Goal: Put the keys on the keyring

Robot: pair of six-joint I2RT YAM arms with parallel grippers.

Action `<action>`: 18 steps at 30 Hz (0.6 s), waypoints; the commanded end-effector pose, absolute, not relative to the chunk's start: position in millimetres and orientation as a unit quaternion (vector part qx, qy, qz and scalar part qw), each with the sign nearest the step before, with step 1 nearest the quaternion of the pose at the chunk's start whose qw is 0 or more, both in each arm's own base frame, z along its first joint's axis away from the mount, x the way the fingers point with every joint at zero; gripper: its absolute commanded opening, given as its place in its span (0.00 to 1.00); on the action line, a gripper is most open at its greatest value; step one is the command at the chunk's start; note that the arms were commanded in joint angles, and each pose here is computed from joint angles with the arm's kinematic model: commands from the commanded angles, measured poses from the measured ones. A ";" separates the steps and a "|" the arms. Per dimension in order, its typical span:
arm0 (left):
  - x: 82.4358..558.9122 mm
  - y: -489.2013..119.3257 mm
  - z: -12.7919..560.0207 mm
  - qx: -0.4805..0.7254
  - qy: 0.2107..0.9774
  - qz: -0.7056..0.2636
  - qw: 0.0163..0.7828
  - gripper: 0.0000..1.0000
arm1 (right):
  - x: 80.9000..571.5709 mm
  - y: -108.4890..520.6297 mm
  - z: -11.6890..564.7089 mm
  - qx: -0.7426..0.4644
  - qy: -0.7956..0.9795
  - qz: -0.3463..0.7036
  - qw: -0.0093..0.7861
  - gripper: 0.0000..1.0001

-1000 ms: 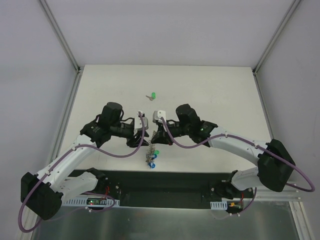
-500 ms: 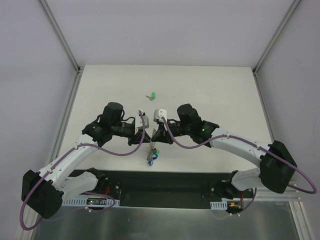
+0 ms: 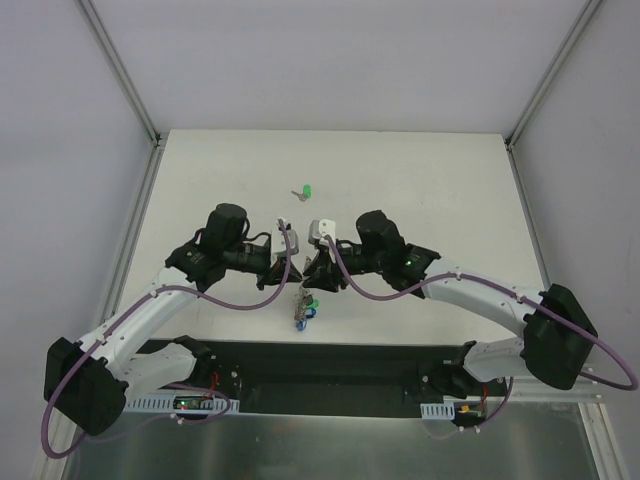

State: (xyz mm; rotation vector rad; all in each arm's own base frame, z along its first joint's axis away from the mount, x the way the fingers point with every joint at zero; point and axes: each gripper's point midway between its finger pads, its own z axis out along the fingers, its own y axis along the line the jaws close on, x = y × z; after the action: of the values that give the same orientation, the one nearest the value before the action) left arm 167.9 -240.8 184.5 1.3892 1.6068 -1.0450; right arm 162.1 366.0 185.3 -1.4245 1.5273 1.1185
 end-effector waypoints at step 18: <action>161.4 -244.7 193.3 0.552 0.605 -0.420 0.390 0.00 | 235.5 167.4 135.9 -0.120 0.868 0.127 0.464 0.51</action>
State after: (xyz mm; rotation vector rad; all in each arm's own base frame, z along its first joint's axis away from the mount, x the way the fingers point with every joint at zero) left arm 166.2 -239.8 179.3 1.3894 1.6215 -1.0502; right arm 219.8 236.9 170.6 -0.7150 1.9366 0.6046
